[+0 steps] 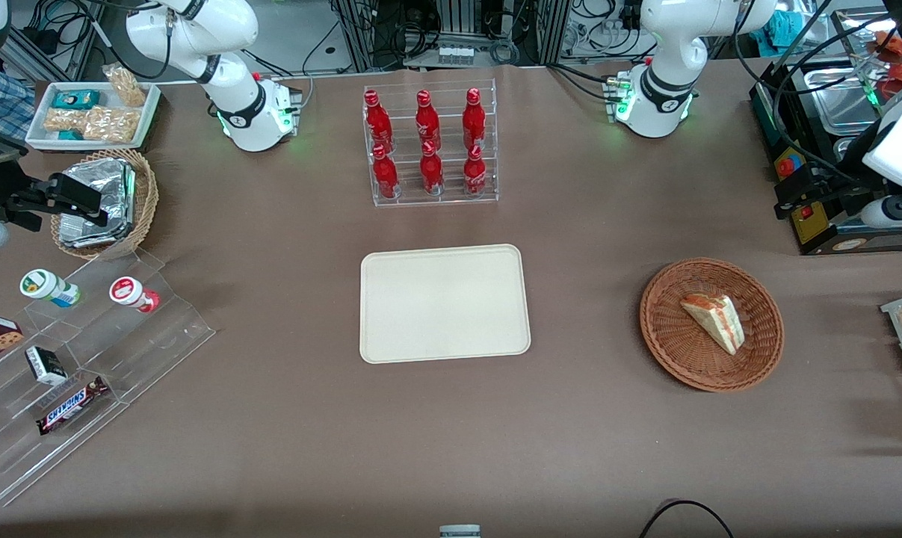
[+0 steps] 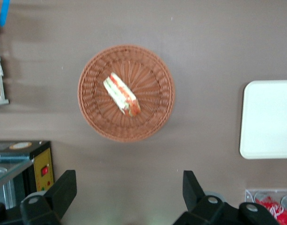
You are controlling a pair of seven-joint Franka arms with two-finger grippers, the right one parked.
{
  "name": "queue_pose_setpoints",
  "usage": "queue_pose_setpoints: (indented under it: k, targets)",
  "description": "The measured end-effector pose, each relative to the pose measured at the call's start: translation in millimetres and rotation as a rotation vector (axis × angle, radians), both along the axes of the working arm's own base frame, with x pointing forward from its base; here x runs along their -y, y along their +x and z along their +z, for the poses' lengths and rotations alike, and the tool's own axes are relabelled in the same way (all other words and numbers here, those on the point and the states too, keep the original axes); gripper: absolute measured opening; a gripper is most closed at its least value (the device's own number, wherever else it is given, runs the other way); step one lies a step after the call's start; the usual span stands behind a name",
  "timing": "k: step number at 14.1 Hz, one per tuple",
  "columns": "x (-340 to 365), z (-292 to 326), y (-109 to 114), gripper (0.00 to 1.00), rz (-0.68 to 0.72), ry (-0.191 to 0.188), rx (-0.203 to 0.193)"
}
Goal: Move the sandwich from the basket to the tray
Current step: 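Move the left gripper above the wrapped sandwich in the wicker basket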
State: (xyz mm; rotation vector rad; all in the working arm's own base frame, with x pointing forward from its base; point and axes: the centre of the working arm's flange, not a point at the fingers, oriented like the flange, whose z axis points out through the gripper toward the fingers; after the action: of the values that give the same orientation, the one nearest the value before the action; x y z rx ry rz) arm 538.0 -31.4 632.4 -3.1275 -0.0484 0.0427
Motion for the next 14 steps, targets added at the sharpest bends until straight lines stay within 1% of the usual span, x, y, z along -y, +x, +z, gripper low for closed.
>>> queue_pose_setpoints:
  k: [2,3,8,14]
  targets:
    - [-0.1,-1.9,-2.5,1.0,0.0,0.001,-0.023]
    - [-0.1,-2.3,-3.1,1.0,0.0,0.001,-0.028]
    - [0.2,-2.8,-3.8,1.0,0.0,0.0,-0.034]
    - [1.4,-7.5,-5.3,1.0,-0.002,0.002,-0.057]
